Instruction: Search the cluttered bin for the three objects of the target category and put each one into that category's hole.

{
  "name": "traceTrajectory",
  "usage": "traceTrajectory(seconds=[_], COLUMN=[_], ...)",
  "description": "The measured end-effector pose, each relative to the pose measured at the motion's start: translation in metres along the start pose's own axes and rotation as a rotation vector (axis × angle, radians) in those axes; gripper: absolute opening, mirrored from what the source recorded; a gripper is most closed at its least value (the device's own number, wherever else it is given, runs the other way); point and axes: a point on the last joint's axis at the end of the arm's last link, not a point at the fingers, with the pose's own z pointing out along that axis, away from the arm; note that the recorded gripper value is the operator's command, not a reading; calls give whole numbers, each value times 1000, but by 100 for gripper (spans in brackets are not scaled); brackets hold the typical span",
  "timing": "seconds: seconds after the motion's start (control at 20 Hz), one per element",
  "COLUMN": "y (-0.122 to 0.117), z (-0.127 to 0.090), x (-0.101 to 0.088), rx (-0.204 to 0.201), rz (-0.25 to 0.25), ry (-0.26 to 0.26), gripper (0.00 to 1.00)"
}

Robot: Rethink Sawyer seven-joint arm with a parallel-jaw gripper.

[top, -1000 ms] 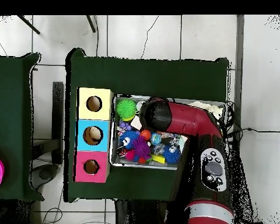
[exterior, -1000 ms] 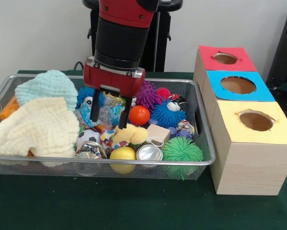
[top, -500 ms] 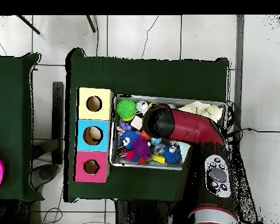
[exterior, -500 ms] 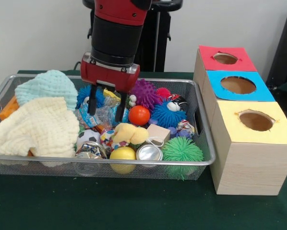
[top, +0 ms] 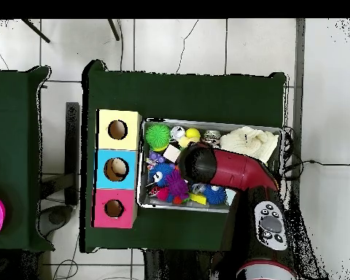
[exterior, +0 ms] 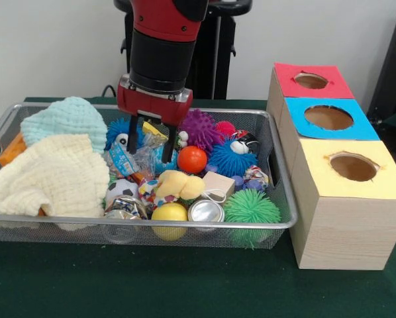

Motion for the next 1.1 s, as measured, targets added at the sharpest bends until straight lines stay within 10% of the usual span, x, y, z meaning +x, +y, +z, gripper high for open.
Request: traceTrajectory(seconds=[1.1], y=[50], z=[-6], x=[22], rx=[-5], rz=[-70], ry=[18], gripper=[100])
